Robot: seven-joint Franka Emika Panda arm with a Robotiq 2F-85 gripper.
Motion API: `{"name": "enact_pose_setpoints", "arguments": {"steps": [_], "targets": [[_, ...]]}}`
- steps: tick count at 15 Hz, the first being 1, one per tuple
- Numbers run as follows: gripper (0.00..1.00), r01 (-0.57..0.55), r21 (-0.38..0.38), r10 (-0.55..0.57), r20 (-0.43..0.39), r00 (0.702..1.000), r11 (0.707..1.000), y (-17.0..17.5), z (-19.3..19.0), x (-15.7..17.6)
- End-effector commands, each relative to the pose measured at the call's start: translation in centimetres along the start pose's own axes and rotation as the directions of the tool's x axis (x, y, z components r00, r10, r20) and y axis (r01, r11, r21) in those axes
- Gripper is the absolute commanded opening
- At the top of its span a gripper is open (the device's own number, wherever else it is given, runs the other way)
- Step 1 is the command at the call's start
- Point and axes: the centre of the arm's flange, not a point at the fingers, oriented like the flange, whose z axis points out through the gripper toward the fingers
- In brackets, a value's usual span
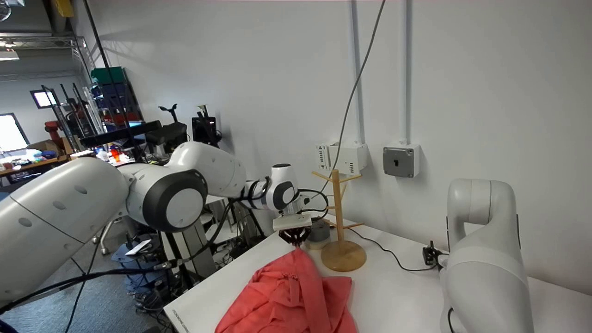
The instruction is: Fold the shirt
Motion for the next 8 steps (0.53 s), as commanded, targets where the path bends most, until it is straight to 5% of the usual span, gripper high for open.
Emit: {"name": "enact_pose_setpoints", "arguments": {"steps": [1,8], "targets": [[0.01,0.006,0.088,-0.013,0.082,0.997,0.996,-2.1,-3.8,-3.5],[0.01,0.009,0.246,-0.051,0.166,0.985,0.969,-7.6,-9.1,-9.5]]}}
